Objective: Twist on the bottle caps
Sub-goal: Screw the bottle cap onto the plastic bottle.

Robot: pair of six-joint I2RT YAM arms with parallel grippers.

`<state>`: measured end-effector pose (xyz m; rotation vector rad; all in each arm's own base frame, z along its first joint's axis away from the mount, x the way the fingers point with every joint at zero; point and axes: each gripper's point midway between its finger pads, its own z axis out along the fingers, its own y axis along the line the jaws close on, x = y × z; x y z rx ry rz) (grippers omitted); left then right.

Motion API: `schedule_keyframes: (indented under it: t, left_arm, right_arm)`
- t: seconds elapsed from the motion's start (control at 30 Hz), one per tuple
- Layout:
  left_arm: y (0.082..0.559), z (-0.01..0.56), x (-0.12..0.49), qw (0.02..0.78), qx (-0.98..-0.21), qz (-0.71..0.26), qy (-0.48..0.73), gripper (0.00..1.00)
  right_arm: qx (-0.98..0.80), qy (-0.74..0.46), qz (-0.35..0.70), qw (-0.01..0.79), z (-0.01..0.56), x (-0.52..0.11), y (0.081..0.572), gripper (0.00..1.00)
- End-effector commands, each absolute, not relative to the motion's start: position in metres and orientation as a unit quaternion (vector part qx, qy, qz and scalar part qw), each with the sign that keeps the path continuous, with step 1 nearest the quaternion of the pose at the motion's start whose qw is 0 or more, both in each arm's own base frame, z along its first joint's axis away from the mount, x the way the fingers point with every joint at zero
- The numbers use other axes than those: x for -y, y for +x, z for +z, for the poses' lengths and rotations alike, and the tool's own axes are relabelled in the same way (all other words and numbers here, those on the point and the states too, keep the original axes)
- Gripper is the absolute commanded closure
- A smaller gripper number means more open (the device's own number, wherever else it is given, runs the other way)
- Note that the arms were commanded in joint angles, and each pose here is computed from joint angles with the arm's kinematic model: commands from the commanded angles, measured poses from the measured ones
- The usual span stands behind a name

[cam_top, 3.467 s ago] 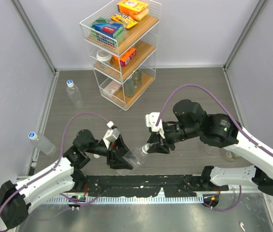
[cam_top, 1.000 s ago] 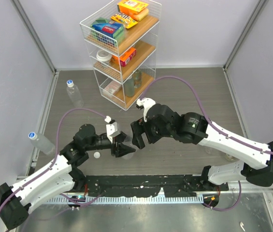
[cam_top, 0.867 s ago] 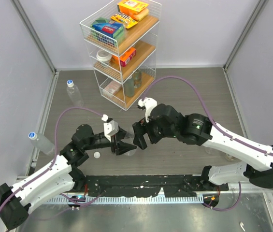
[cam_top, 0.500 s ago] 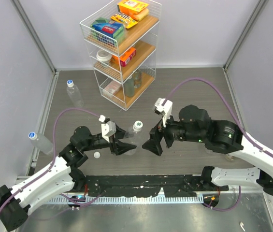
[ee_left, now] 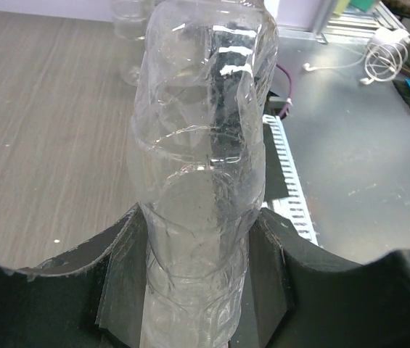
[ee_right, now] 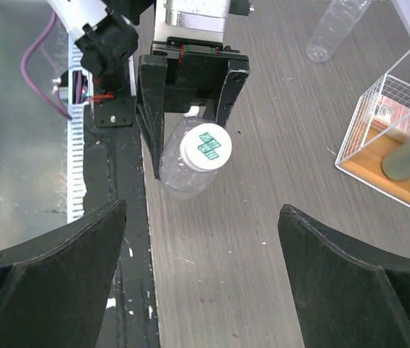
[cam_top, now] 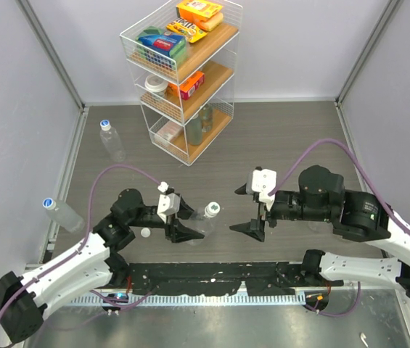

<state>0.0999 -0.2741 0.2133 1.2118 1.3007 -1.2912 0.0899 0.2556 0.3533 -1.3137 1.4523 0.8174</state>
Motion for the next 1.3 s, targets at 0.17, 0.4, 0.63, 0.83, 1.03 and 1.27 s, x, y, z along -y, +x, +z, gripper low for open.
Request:
schedule_keyframes:
  t: [0.17,0.4,0.63,0.83,1.03,1.27]
  left_arm:
    - [0.084,0.227,0.28,0.425,-0.467,-0.546,0.55,1.0]
    - [0.084,0.226,0.282,0.415,-0.464,-0.545,0.562,1.0]
    - [0.085,0.224,0.282,0.408,-0.466,-0.545,0.566,1.0]
    - [0.084,0.223,0.282,0.403,-0.465,-0.546,0.568,1.0]
    - [0.082,0.223,0.282,0.401,-0.465,-0.547,0.569,1.0]
    - [0.083,0.222,0.283,0.397,-0.469,-0.547,0.569,0.99]
  right_arm:
    - [-0.505,-0.632,0.3,0.505,0.352,-0.268,0.089,0.11]
    - [-0.497,-0.652,0.312,0.481,0.345,-0.283,0.086,0.2]
    - [-0.487,-0.649,0.342,0.473,0.35,-0.289,0.077,0.29]
    - [-0.494,-0.647,0.343,0.469,0.349,-0.29,0.078,0.33]
    - [-0.498,-0.642,0.347,0.469,0.352,-0.29,0.077,0.38]
    - [-0.505,-0.639,0.35,0.463,0.349,-0.292,0.077,0.43]
